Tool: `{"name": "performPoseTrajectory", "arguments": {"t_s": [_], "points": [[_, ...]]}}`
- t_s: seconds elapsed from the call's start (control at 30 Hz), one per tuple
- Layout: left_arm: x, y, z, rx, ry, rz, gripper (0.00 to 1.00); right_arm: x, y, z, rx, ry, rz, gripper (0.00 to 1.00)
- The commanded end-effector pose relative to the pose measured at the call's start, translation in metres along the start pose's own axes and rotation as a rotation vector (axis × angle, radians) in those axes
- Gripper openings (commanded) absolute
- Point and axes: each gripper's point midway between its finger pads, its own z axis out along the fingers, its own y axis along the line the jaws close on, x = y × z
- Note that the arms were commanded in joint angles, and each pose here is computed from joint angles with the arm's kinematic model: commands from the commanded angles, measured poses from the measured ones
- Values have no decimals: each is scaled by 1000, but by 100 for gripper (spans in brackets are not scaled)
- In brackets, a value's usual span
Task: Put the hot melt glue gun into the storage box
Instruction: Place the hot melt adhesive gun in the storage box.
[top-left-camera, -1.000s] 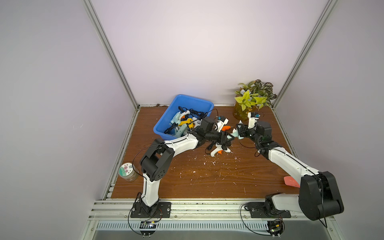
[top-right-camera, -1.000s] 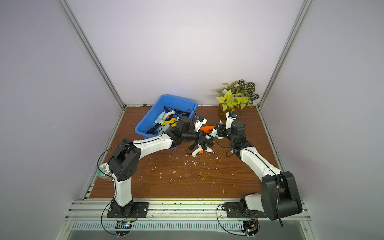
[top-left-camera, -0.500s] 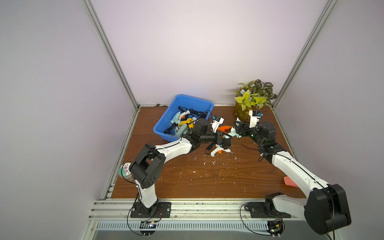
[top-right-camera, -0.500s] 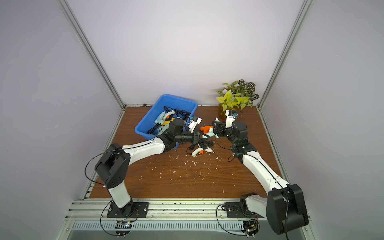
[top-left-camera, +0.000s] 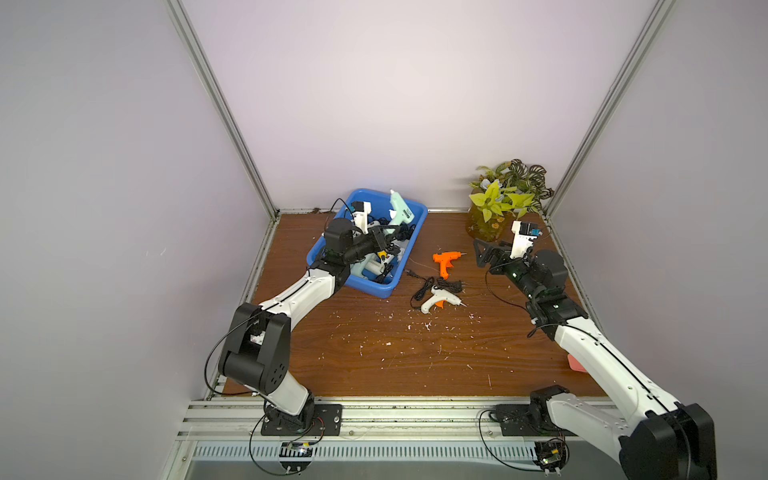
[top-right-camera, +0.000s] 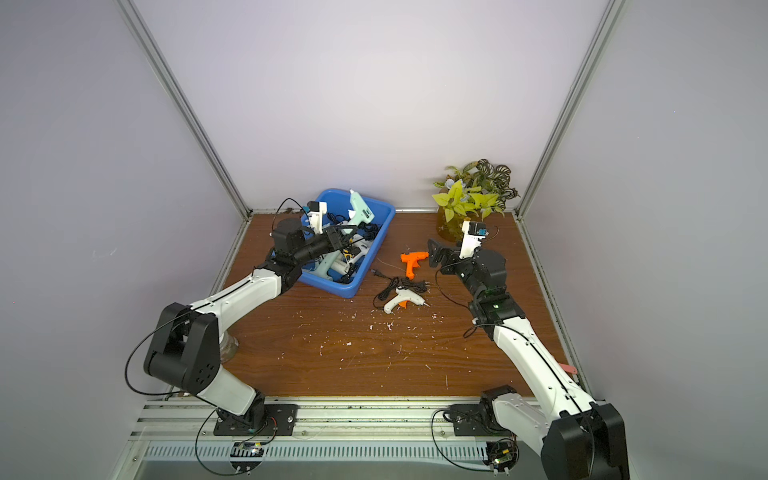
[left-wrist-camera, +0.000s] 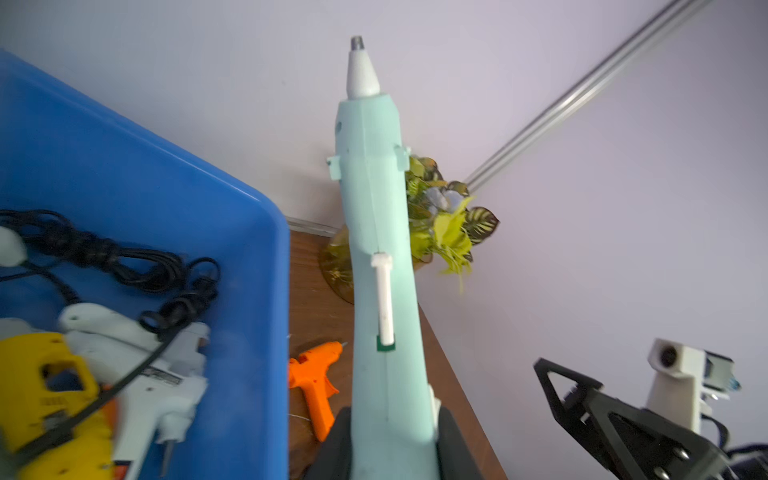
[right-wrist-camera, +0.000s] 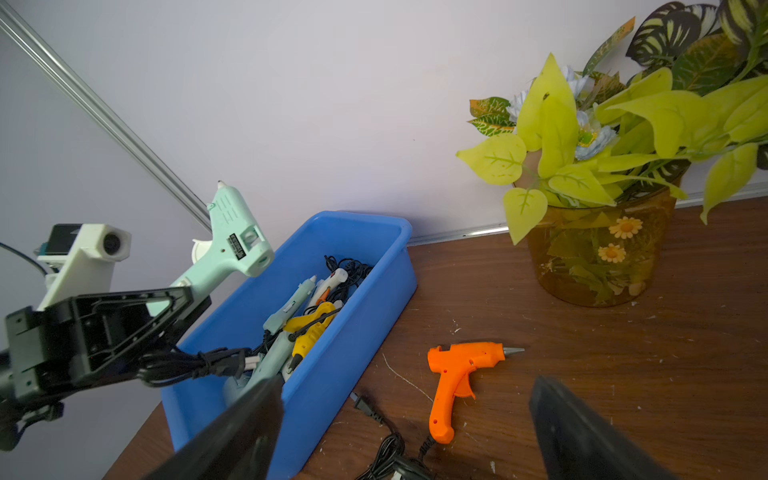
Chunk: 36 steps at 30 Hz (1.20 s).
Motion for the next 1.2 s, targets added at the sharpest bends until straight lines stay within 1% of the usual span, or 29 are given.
{"name": "performPoseTrajectory", "arguments": {"t_s": [0.0, 0.07, 0.17, 0.37, 0.47, 0.53, 0.6, 0.67, 0.77, 0.87, 1.03, 1.17], "points": [[-21, 18, 6, -27, -40, -51, 3, -6, 2, -6, 9, -29, -1, 100], [-24, 35, 14, -53, -48, -83, 6, -5, 0, -7, 20, -28, -3, 99], [-25, 56, 26, -84, -58, -138, 6, -4, -2, -9, 33, -28, -4, 99], [-17, 90, 52, -72, -98, -287, 11, 0, -6, -10, 53, -18, -11, 99], [-10, 102, 66, -95, -91, -313, 14, 5, -12, -8, 80, 7, -24, 94], [-4, 109, 74, -115, -77, -321, 21, 13, -17, -7, 104, 34, -29, 90], [2, 117, 78, -137, -75, -329, 30, 22, -25, -4, 137, 69, -31, 85], [7, 126, 78, -168, -78, -336, 35, 32, -30, -1, 159, 109, -33, 84], [10, 138, 75, -220, -86, -326, 49, 46, -35, 4, 173, 160, -36, 83], [9, 144, 70, -263, -92, -301, 63, 61, -38, 11, 184, 215, -37, 79], [-4, 149, 45, -355, -137, -236, 78, 86, -41, 23, 199, 302, -40, 76], [-21, 151, 10, -445, -201, -183, 88, 106, -38, 35, 194, 371, -46, 71]]}}
